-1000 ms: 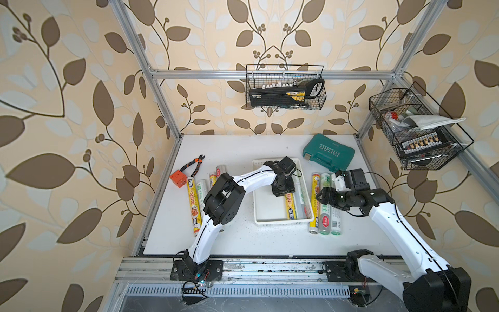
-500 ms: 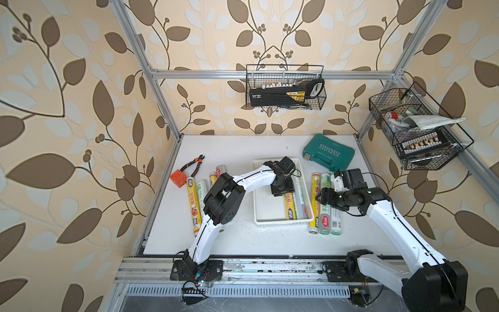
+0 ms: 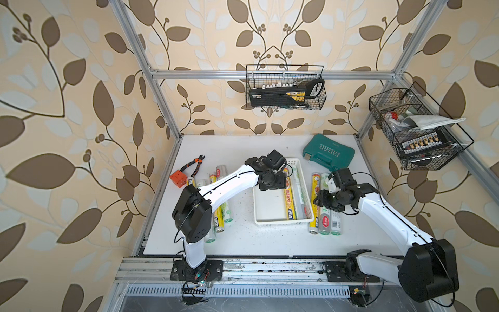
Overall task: Put the plastic wrap into the basket
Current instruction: Place the plastic wrap in the basket, then pick up the plastic wrap from the center of the board.
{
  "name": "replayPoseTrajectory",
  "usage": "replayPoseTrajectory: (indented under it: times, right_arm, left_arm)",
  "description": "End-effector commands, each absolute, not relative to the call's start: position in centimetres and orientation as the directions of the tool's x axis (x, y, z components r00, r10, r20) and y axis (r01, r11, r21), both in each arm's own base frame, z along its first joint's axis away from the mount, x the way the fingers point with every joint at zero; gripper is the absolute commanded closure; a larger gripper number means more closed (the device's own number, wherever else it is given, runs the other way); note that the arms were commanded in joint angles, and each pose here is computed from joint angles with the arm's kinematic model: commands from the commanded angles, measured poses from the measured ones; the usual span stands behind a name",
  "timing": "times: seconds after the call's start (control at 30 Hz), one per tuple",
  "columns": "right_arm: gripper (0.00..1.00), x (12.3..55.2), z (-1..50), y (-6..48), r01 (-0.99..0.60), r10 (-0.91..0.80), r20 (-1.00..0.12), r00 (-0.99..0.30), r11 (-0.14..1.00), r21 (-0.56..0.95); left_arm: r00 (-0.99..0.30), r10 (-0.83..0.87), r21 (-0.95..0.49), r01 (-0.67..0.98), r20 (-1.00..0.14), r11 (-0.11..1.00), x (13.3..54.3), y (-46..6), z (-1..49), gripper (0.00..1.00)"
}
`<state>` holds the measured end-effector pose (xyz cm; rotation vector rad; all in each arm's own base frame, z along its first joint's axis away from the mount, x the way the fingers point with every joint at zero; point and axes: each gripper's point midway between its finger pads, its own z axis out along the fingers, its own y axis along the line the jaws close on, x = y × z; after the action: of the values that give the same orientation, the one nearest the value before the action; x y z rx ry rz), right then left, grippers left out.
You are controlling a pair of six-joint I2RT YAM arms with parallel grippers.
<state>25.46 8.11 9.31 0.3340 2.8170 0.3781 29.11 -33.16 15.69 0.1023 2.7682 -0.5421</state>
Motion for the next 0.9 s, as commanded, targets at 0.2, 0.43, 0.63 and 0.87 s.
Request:
replayPoseTrajectory:
  times: [0.2,0.43,0.63,0.87]
  right_arm:
    - [0.44,27.8,8.9,8.2,0.217,0.262,-0.267,-0.928,0.958,0.187]
    - [0.45,28.7,8.5,8.2,0.224,0.259,-0.267,-0.928,0.962,0.154]
    - [0.46,29.2,7.7,8.3,0.230,0.260,-0.255,-0.931,0.963,0.141]
    - [0.48,29.8,7.1,8.7,0.235,0.264,-0.244,-0.933,0.962,0.142]
  left_arm:
    - [-0.923,0.013,-0.243,0.115,-0.385,0.963,27.7,-27.4,15.6,0.25]
    - [-0.882,-0.052,-0.182,0.039,-0.468,0.982,27.9,-22.2,16.9,0.19]
    - [-0.833,-0.141,-0.224,-0.021,-0.536,0.974,27.4,-18.4,18.7,0.16]
    - [-0.795,-0.188,-0.224,-0.067,-0.577,0.972,26.7,-15.6,19.6,0.13]
